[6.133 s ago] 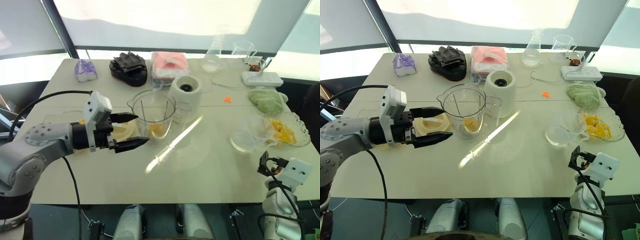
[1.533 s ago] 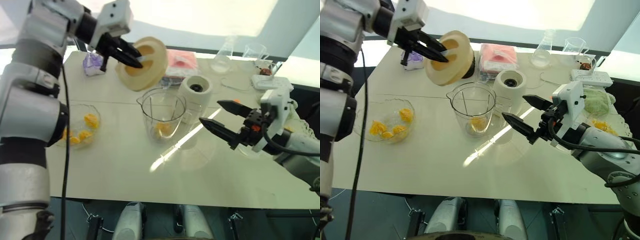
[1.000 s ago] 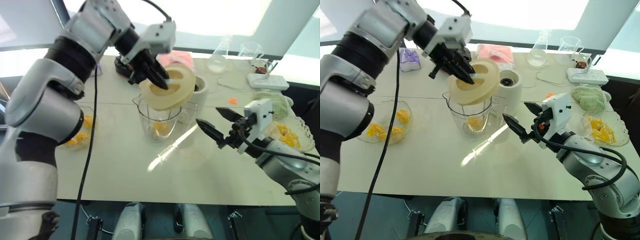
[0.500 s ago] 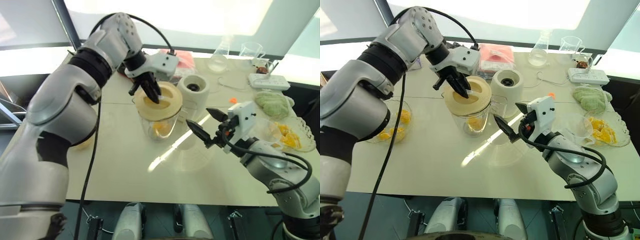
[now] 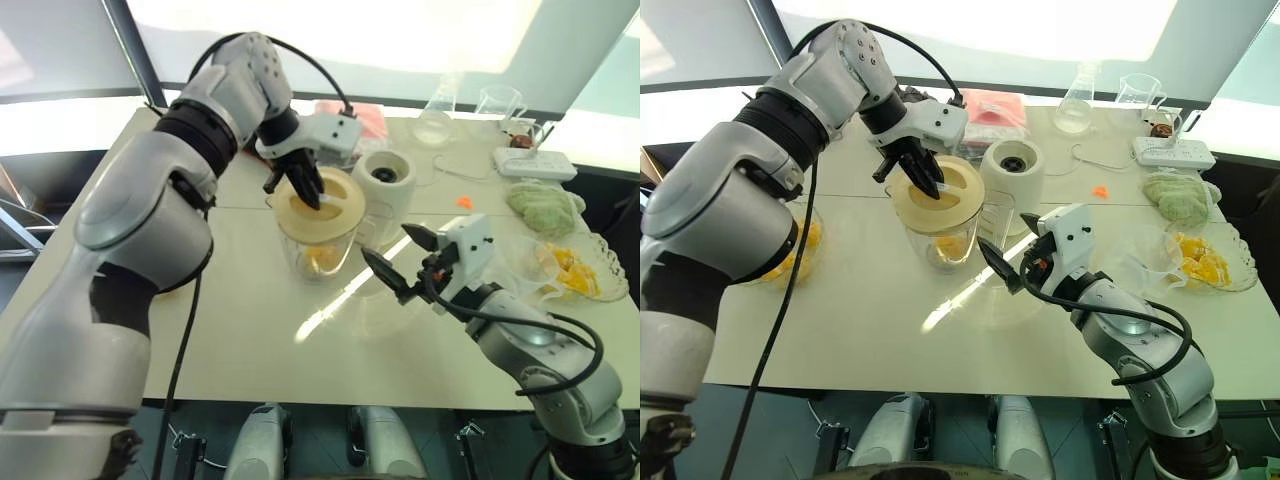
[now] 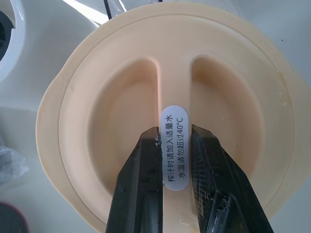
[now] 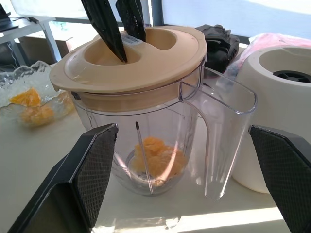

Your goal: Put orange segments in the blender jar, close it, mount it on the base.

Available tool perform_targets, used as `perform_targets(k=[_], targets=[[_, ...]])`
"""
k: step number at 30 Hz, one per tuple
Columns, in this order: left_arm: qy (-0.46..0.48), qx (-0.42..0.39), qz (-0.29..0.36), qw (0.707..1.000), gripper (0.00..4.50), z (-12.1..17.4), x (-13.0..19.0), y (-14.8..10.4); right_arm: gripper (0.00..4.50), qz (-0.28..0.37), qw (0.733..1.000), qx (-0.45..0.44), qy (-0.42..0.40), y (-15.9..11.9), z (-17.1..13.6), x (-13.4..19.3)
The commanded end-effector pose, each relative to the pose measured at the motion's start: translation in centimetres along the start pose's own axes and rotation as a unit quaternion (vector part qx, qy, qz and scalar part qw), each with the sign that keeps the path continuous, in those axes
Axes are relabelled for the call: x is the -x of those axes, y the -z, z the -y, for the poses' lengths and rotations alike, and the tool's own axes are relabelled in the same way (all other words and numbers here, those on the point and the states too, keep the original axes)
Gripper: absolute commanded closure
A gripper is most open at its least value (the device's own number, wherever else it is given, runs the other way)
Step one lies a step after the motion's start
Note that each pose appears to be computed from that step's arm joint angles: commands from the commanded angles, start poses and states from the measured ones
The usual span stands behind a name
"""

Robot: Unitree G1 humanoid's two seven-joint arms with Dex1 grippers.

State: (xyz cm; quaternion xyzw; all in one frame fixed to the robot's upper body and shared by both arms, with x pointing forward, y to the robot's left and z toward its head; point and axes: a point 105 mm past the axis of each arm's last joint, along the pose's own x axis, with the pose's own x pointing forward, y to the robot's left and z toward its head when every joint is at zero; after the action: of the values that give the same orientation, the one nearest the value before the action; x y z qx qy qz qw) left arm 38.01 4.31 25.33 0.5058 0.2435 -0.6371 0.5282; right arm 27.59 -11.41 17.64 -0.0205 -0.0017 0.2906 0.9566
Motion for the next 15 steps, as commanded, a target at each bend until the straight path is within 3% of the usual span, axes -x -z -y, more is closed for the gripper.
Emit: perform_targets(k=[1, 15], targets=[[0.013, 0.015, -0.005, 1.000, 4.29, 0.6, 0.0, 0.4, 0.00, 0.015, 0.999, 0.016, 0.030, 0.1, 0.5, -0.8], [0.032, 0.029, 0.002, 0.999, 4.29, 1.4, -0.5, 1.4, 0.00, 0.011, 0.995, 0.034, 0.091, 3.4, 2.0, -6.2]])
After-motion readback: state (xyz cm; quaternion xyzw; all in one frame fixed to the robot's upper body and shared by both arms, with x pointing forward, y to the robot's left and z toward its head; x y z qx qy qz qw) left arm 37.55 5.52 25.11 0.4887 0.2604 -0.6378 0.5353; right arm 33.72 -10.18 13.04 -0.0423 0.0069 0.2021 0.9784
